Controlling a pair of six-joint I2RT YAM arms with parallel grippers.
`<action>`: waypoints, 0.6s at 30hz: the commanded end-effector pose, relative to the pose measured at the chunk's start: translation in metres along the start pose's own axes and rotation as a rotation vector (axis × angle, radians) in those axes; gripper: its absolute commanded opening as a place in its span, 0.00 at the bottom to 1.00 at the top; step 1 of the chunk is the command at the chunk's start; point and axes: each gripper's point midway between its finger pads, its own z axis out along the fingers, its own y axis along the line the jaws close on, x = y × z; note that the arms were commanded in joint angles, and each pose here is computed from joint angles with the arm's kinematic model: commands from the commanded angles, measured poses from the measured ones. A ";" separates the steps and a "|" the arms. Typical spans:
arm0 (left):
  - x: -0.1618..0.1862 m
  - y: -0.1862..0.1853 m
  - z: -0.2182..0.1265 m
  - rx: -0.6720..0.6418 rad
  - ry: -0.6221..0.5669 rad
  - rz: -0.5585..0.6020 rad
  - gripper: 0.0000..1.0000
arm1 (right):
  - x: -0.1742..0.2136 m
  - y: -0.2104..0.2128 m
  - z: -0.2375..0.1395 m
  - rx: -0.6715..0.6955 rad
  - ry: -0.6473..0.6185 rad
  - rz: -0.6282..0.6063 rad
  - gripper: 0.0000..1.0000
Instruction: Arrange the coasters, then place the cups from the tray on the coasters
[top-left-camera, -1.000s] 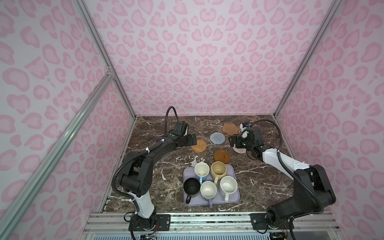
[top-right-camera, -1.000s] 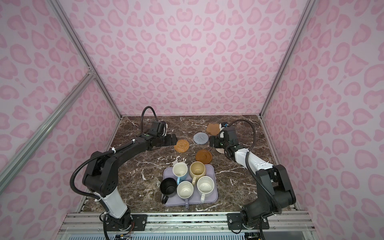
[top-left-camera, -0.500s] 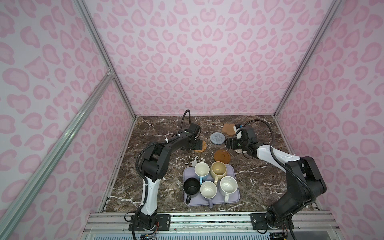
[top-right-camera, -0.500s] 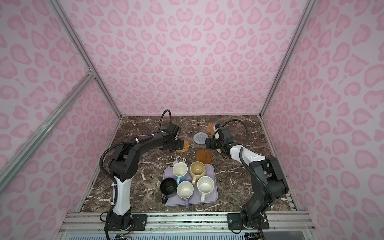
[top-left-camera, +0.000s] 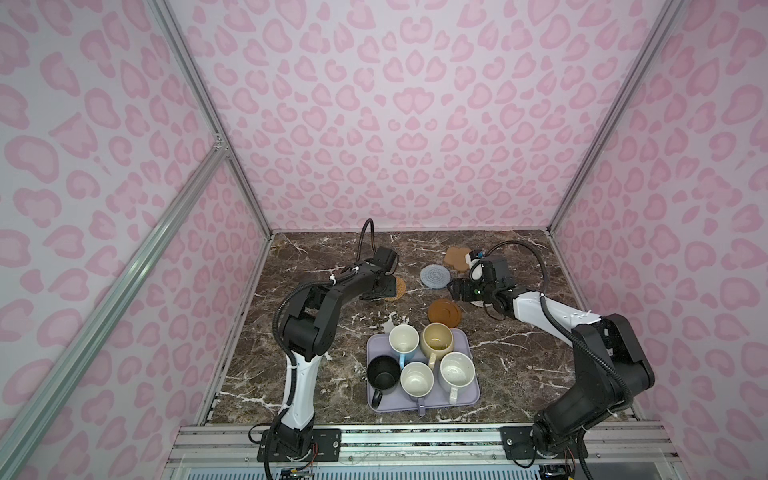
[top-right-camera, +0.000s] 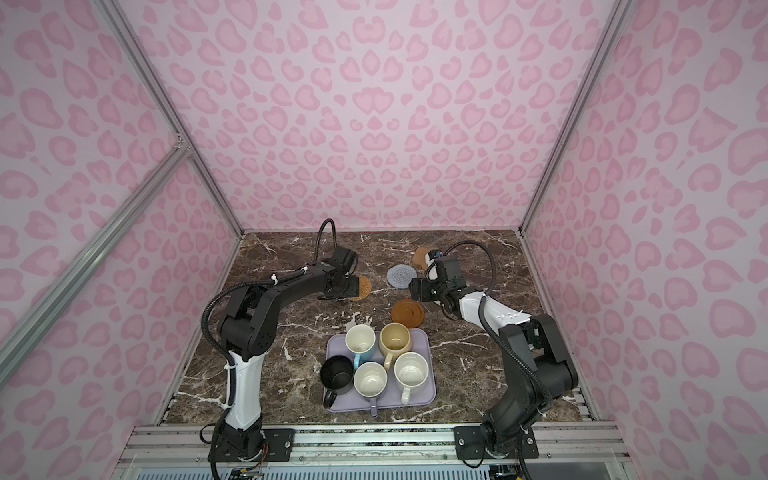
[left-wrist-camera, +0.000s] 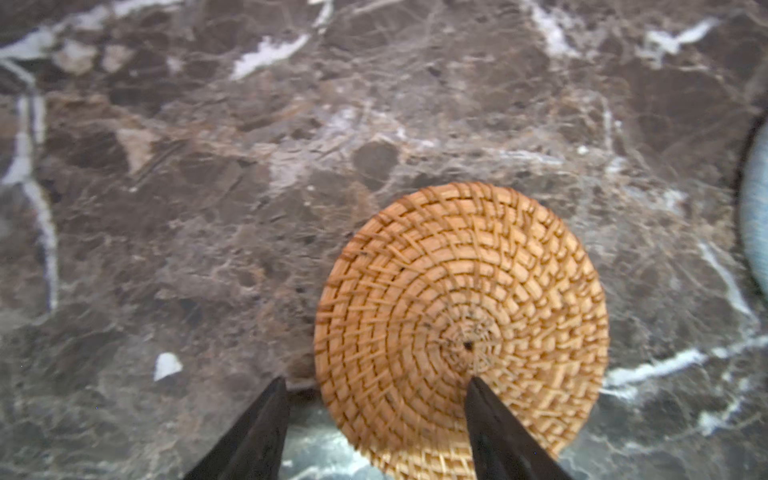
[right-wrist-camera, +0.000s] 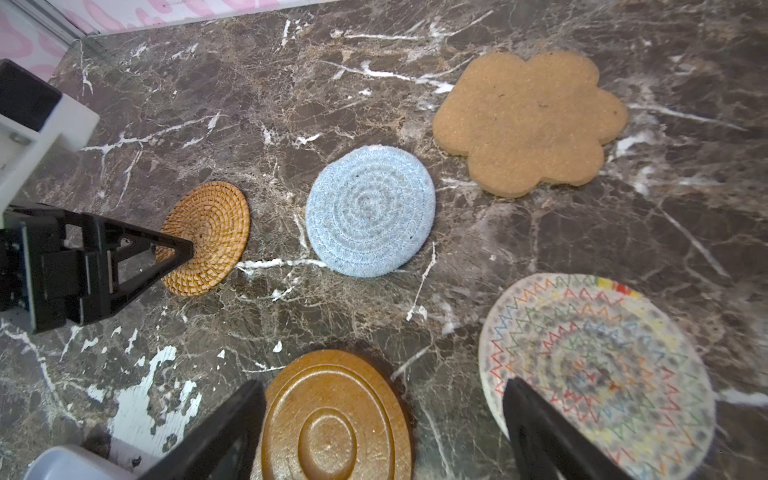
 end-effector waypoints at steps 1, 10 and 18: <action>0.025 0.040 0.001 -0.124 0.079 -0.021 0.68 | 0.000 0.001 -0.001 0.008 -0.007 -0.002 0.91; 0.033 0.078 -0.004 -0.118 0.082 -0.089 0.67 | -0.003 0.016 0.002 0.004 -0.002 -0.023 0.91; 0.027 0.094 -0.010 -0.111 0.069 -0.166 0.67 | -0.005 0.029 0.007 0.007 0.009 -0.050 0.91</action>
